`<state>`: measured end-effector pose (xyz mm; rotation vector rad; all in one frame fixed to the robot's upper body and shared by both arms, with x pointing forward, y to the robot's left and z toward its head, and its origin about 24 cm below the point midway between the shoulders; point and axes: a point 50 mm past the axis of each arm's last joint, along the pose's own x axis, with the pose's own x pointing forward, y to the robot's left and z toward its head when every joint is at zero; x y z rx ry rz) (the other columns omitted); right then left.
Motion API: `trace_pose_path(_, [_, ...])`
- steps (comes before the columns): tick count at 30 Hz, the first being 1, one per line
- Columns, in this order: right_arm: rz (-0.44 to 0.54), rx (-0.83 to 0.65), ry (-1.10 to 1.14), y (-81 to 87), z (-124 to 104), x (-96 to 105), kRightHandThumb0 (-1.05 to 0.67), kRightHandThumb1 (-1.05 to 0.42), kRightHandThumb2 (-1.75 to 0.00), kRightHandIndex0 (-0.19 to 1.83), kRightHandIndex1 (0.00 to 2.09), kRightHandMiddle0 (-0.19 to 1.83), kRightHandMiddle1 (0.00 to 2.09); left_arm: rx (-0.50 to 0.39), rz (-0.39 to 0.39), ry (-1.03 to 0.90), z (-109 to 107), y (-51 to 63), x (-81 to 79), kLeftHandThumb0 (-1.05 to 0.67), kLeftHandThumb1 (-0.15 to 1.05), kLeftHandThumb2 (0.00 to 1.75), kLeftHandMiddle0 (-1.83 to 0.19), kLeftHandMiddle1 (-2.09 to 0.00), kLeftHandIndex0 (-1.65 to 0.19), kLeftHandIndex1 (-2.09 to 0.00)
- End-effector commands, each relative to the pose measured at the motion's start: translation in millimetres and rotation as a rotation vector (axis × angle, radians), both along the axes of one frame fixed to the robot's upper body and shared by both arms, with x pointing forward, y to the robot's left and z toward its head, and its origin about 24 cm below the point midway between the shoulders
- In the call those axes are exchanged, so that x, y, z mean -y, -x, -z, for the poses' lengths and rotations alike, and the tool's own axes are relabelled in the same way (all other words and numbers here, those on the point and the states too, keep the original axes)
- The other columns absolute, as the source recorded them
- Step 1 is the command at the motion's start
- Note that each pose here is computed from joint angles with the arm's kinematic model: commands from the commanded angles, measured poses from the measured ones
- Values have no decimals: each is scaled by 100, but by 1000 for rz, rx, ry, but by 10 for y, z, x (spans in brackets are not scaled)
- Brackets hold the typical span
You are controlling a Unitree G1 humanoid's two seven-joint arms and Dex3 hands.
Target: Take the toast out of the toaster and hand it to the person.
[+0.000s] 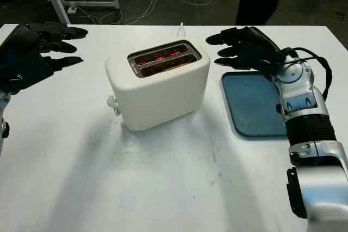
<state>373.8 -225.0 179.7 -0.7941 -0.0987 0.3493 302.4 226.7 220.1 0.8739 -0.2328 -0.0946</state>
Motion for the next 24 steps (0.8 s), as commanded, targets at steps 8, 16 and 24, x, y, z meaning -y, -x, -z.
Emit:
trace_pose_path(8, [-18, 18, 19, -2, -31, -21, -27, -92, -8, 76, 0, 69, 0, 1, -3, 6, -2, 10, -11, -31, 92, 2, -58, -52, -72, 0])
trace_pose_path(16, [-21, 13, 15, 0, -34, -21, -27, -92, -9, 76, 0, 69, 0, 4, -2, -4, -2, 11, -16, -33, 92, 2, -59, -52, -72, -1])
trace_pose_path(24, [-18, 23, 15, -3, -24, -16, -27, -92, -8, 77, 0, 69, 0, -3, -2, 5, -11, 12, -8, -30, 92, 2, -58, -51, -71, 0])
